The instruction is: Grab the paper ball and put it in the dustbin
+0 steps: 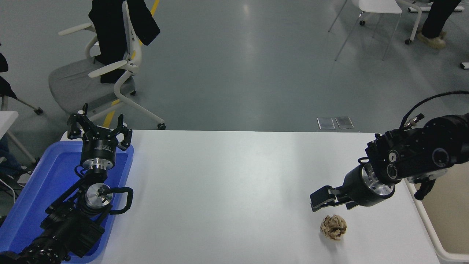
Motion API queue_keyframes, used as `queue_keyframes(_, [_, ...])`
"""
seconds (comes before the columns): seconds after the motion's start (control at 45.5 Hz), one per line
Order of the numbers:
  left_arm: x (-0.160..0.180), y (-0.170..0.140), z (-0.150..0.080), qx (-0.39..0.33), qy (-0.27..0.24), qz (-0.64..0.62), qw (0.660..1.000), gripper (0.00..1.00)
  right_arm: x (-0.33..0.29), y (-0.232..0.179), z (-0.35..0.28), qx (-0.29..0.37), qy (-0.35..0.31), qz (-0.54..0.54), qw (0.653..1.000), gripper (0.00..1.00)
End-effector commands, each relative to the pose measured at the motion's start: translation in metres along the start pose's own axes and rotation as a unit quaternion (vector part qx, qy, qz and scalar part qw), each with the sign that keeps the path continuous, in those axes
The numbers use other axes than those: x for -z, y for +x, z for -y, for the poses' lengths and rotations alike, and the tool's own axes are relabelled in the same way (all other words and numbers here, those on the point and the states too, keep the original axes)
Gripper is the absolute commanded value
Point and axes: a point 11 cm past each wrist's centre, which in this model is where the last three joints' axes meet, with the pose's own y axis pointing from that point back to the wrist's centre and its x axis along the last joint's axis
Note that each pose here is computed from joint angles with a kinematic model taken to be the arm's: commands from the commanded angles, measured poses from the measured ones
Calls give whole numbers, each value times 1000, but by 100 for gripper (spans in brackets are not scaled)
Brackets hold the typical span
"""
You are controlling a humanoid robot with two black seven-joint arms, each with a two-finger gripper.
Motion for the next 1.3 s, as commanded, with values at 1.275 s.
queue_keyframes(1.275, [0, 0, 0, 0, 0, 0, 1000, 99, -62, -40, 107, -46, -21, 25, 998, 89])
